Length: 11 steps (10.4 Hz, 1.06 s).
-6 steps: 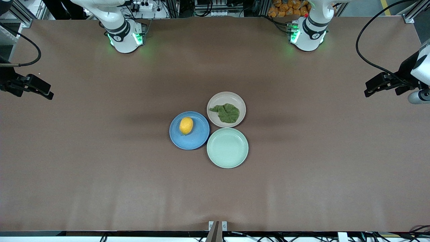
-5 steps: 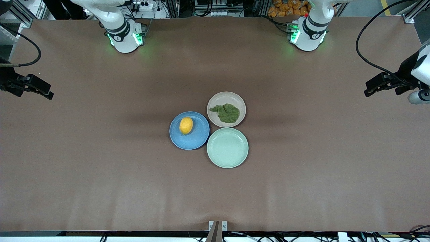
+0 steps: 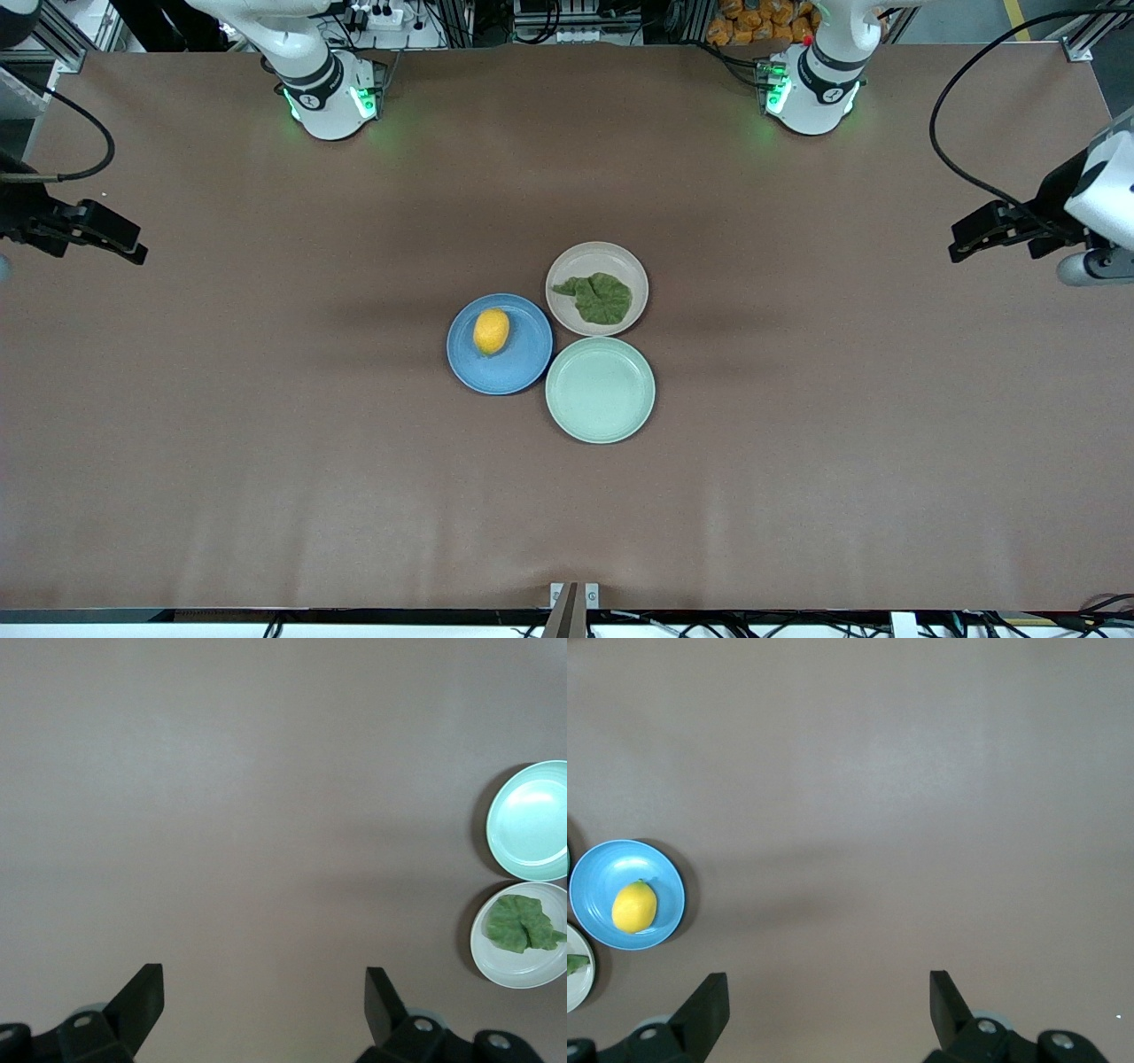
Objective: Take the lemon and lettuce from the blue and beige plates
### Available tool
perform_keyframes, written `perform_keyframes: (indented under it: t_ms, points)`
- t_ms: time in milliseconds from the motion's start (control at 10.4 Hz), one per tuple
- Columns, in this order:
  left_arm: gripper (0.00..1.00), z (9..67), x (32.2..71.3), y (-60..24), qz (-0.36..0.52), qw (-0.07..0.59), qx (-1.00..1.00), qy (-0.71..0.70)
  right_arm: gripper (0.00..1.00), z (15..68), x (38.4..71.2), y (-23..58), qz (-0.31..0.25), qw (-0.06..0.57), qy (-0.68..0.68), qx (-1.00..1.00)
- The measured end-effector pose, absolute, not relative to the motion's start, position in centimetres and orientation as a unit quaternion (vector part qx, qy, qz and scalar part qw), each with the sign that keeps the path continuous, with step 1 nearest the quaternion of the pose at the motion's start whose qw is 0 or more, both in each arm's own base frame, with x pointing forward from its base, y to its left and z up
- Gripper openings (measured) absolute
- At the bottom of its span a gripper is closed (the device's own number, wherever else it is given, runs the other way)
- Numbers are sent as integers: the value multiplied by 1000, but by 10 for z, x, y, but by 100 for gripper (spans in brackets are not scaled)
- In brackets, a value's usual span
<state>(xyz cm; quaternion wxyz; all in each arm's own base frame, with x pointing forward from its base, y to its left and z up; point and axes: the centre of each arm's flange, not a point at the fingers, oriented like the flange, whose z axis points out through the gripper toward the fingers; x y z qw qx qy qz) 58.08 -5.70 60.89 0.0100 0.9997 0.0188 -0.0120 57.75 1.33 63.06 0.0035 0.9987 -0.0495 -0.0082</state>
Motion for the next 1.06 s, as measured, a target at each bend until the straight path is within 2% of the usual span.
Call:
perform_keyframes:
  t_ms: [289,482,675,1061]
  points:
    - [100,574,589,-117,-38,35,997,59,100,585,595,40,-46,0,-27,999]
    - [100,544,593,-183,-40,36,993,107,100,545,610,57,-75,-37,-26,996]
    - [100,508,587,-249,-55,31,984,169,100,504,631,77,-80,-52,-53,994]
    - [100,437,557,-360,-97,23,961,258,100,428,646,194,-91,-81,-136,983]
